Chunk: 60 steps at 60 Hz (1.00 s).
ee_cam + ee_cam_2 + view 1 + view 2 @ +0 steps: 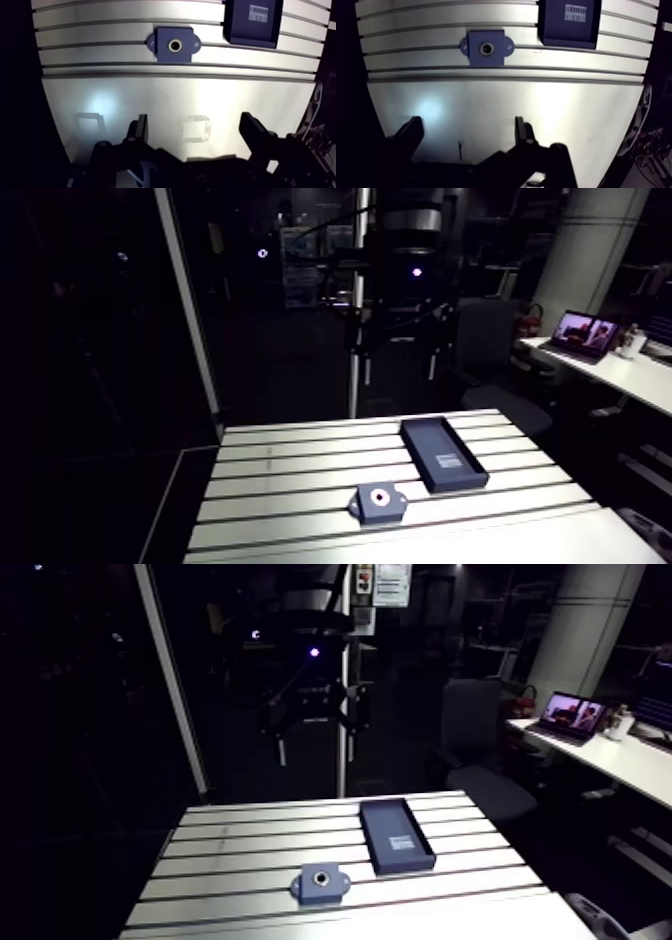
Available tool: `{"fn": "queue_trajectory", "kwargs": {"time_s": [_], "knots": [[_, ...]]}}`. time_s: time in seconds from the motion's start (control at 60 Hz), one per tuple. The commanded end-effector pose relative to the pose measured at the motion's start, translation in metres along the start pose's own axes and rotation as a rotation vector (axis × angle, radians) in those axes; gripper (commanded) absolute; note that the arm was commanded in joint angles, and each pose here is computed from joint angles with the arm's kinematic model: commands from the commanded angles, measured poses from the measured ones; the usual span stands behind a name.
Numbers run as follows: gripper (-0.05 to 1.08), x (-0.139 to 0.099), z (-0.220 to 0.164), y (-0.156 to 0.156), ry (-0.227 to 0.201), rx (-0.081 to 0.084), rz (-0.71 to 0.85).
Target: Pick up the bearing and press it into the housing until flush.
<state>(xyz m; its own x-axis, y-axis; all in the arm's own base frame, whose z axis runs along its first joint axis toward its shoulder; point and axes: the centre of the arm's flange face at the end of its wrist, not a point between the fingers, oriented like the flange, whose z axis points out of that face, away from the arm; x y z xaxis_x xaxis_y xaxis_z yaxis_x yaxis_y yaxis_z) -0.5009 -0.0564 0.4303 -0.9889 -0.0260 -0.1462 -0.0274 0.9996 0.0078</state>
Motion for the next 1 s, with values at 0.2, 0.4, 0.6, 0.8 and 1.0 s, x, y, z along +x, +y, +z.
{"fn": "queue_trajectory", "kwargs": {"time_s": [0.2, 0.4, 0.6, 0.8, 1.0], "knots": [[0.01, 0.0, -0.033, 0.024, 0.061, -0.003, 0.03], [0.01, 0.0, -0.056, 0.025, 0.086, -0.008, 0.031], [0.01, 0.0, -0.06, 0.032, 0.094, -0.003, 0.049], [0.01, 0.0, -0.061, 0.03, 0.102, 0.002, 0.058], [0.01, 0.003, -0.064, 0.03, 0.108, 0.0, 0.06]]}}
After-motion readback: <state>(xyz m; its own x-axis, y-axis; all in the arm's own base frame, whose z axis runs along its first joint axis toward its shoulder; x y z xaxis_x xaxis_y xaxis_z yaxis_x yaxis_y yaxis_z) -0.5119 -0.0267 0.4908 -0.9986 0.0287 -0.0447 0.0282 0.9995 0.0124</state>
